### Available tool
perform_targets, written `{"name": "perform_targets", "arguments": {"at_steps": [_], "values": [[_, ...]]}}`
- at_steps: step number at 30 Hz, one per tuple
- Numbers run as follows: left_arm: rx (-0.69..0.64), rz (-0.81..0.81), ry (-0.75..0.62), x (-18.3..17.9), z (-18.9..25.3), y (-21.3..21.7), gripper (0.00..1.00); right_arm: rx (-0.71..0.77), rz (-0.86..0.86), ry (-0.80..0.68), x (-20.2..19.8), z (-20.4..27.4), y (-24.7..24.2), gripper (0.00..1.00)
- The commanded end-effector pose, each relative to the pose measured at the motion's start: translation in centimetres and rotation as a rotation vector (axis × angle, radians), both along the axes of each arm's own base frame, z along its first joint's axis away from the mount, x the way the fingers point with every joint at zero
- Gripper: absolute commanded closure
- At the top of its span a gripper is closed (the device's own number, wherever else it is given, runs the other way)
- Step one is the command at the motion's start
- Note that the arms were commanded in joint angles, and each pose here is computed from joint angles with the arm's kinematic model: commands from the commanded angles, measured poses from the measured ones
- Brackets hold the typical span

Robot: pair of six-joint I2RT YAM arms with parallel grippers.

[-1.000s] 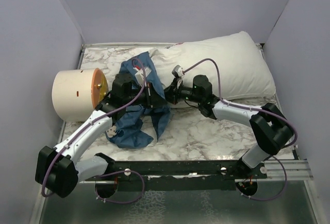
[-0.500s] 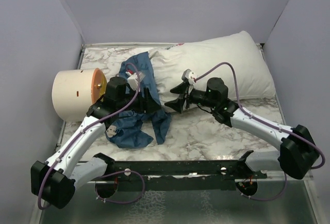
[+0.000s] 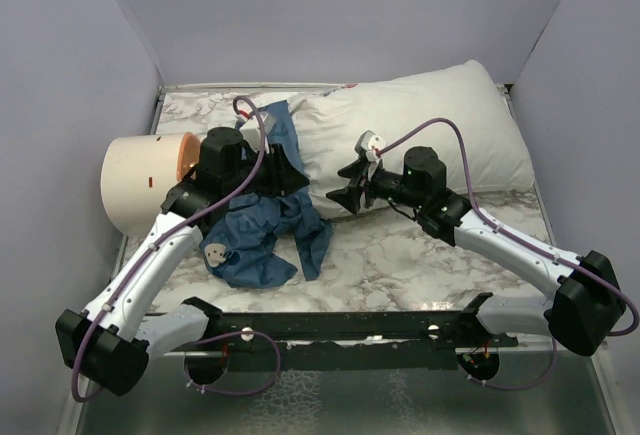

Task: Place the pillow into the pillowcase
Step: Stuff the pillow into the pillowcase.

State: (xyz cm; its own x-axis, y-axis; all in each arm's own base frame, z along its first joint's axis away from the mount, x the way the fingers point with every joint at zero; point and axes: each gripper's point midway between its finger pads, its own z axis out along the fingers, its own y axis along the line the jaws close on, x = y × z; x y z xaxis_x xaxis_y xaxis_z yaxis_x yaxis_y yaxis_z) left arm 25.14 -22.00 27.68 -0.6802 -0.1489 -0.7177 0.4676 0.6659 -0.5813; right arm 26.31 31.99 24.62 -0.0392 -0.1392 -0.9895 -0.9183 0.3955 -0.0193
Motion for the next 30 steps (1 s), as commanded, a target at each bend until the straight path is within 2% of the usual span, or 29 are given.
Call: {"name": "perform_targets", "arguments": {"at_steps": [1,7,12,14,17,19,22,30], "values": [[-0.053,0.055,0.073,0.8,-1.4,-1.4,0.60,0.006,-0.102,0.028,1.4,-0.2,-0.9,0.41],[0.156,0.180,0.123,1.9,-6.4,0.8,0.50,0.000,-0.137,0.048,1.8,-0.9,-1.7,0.43],[0.225,0.170,0.182,1.9,-10.5,1.0,0.50,0.000,-0.133,0.065,1.7,-1.4,-1.7,0.43],[0.256,0.171,0.196,1.8,-11.6,1.4,0.55,-0.003,-0.132,0.068,1.6,-1.5,-1.8,0.43],[0.312,0.197,0.191,1.7,-12.5,2.6,0.73,-0.007,-0.139,0.066,1.5,-1.6,-2.1,0.43],[0.351,0.220,0.183,1.6,-12.9,3.7,0.82,-0.011,-0.143,0.063,1.5,-1.6,-2.2,0.43],[0.367,0.236,0.194,1.4,-13.7,5.1,0.88,-0.014,-0.140,0.070,1.5,-1.8,-2.2,0.44],[0.367,0.275,0.225,1.3,-15.0,8.0,0.89,-0.067,-0.112,0.129,1.7,-3.9,-1.5,0.46]]}}
